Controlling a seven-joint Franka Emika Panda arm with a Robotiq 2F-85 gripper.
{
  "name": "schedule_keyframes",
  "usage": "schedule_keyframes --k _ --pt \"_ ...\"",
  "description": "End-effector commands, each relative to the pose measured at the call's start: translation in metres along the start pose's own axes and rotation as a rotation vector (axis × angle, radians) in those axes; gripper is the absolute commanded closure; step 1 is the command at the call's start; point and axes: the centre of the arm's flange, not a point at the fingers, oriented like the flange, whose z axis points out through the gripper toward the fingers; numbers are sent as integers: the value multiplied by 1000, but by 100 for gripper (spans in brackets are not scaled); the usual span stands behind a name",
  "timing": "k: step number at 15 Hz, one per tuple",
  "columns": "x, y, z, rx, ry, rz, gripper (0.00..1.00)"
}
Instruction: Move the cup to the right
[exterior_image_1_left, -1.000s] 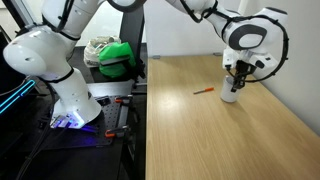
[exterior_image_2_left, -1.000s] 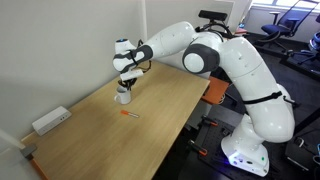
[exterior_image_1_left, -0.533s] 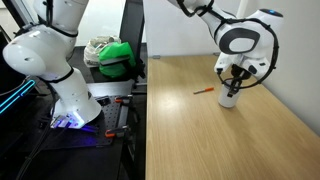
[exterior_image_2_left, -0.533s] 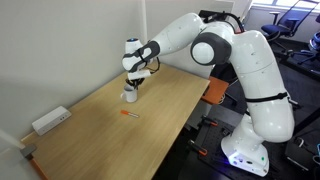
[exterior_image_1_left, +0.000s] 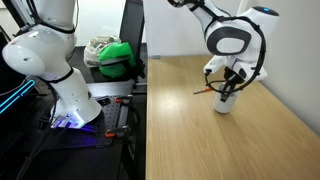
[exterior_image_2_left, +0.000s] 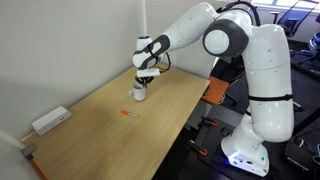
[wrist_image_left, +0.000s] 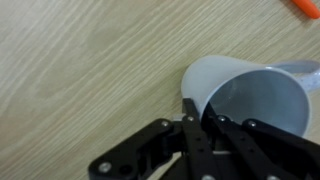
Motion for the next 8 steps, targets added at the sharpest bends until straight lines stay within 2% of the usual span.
schedule_keyframes --k 1,8 --pt "-20 30 -25 26 14 92 97" --pt "-22 67 -27 9 5 216 97"
